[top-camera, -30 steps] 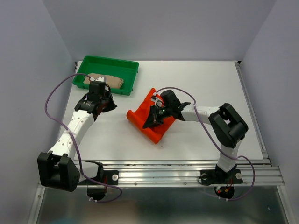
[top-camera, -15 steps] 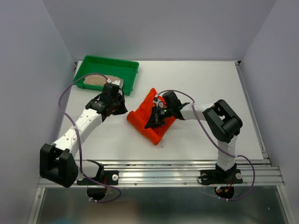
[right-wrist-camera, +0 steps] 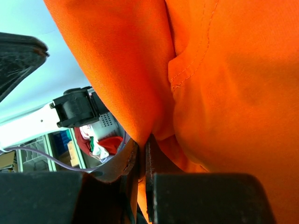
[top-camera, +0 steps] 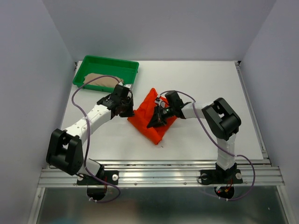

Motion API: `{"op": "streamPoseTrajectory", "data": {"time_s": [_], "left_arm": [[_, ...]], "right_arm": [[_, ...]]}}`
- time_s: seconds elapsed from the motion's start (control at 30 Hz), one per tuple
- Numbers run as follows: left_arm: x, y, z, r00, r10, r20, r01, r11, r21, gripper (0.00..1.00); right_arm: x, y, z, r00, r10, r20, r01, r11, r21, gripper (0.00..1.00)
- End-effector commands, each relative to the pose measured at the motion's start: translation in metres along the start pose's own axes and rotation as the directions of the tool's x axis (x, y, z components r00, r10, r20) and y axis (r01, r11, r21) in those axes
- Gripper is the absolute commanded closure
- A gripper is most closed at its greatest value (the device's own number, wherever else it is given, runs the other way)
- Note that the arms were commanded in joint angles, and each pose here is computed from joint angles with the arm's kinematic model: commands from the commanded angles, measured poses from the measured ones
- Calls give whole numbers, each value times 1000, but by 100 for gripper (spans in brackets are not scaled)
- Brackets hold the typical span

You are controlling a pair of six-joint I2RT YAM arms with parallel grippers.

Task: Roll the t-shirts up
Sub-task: Roll the T-shirt to the center of the board.

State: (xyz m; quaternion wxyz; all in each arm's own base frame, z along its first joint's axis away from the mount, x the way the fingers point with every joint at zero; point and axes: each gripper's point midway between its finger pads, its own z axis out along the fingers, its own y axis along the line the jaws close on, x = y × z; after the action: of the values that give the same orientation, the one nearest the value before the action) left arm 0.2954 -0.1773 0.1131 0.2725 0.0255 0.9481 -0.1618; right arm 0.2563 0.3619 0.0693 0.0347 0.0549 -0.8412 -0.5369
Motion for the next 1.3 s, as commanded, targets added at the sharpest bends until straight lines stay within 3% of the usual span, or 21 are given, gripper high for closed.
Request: {"op": "streamPoseTrajectory", "data": {"time_s": [0.0,0.23,0.83,0.87,0.9,1.0,1.17,1.27], "left_arm": [[-10,-10,2,999,6,35,-7,999,36,100],[-14,-10,1,999,11,46,-12,999,31,100],[-7,-5,44,1000,-7,-8,7,1000,13,100],[-7,-6,45,1000,-8,-9,8,1000,10,100],[-8,-5,47,1000,-11,-10,11,1000,8,100],[-7,-4,48,1000,-15,-8,15,1000,2,100],[-6,-2,49,1000,-17,-9,17,1000,-7,100],[-5,-1,50,1000,-17,-11,17,1000,-9,100]], "right_arm": [[-9,14,-3,996,-84,19,85,996,-39,99],[-12,18,-5,993,-110,30,111,993,-35,99],[-22,11,0,991,-132,21,132,991,0,98],[-22,12,-1,990,-138,22,138,990,6,95],[-25,10,-1,987,-160,34,159,987,24,79],[-27,13,-10,976,-206,65,201,976,83,45],[-20,8,-31,957,-273,95,249,945,210,27],[-7,7,-40,939,-329,99,290,914,285,25]]}}
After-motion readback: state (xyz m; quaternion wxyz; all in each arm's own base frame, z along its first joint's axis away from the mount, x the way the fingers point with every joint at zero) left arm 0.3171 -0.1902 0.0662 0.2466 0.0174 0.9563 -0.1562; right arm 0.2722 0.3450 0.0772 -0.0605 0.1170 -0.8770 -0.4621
